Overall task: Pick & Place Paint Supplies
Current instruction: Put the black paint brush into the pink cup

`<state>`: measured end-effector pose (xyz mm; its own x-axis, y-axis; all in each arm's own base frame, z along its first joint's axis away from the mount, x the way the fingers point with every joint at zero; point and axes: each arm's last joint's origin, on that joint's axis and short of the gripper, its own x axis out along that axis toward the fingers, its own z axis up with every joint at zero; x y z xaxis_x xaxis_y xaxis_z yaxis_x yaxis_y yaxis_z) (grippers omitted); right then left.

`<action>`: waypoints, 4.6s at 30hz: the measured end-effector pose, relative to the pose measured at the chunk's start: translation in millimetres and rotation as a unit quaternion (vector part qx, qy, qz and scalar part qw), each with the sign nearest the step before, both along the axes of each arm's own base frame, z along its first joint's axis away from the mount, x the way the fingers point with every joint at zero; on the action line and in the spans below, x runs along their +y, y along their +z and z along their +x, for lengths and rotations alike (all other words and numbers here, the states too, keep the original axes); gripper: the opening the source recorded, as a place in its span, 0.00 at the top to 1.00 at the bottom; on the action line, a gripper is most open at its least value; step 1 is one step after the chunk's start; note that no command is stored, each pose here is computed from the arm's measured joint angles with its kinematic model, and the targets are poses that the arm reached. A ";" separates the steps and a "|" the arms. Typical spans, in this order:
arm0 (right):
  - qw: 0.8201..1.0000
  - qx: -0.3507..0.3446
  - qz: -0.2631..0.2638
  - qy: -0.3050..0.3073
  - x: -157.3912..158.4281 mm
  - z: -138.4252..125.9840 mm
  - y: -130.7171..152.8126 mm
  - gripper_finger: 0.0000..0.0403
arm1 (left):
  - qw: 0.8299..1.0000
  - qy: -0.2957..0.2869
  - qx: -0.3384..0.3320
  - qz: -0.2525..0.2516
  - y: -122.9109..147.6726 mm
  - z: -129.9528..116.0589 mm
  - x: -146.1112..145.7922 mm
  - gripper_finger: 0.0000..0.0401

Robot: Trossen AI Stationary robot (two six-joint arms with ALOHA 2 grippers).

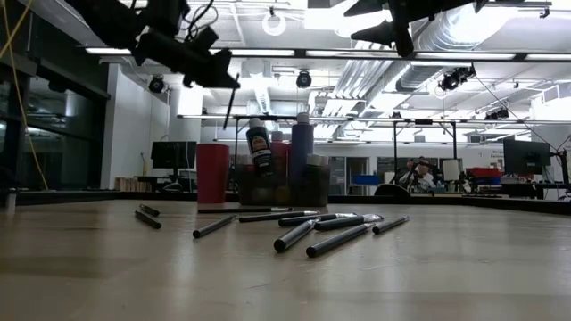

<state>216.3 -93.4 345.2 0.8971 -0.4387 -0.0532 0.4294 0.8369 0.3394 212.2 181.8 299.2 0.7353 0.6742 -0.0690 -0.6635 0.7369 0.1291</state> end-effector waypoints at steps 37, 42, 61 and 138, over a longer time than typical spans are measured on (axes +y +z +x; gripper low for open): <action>0.902 0.129 0.405 -0.071 36.5 -5.4 -55.1 0.40 | 0.998 -0.052 0.027 -0.017 -19.2 -9.9 6.1 0.60; 0.852 0.155 0.480 -0.142 57.6 -1.9 -72.4 0.40 | 0.996 -0.087 0.026 -0.001 -12.3 -7.8 5.4 0.60; 0.709 0.148 0.619 -0.304 140.3 56.9 -164.6 0.40 | 0.966 -0.258 0.021 0.024 -4.0 -2.7 -3.2 0.60; 0.584 0.313 0.636 -0.396 115.7 93.6 -209.5 0.86 | 0.952 -0.302 0.053 -0.008 -14.2 -3.3 -6.7 0.60</action>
<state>309.9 22.3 135.7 0.0708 0.0482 -0.9963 0.8838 -0.4662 0.0403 208.9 175.1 285.0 0.9769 0.1282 -0.1708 -0.1016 0.9824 0.1566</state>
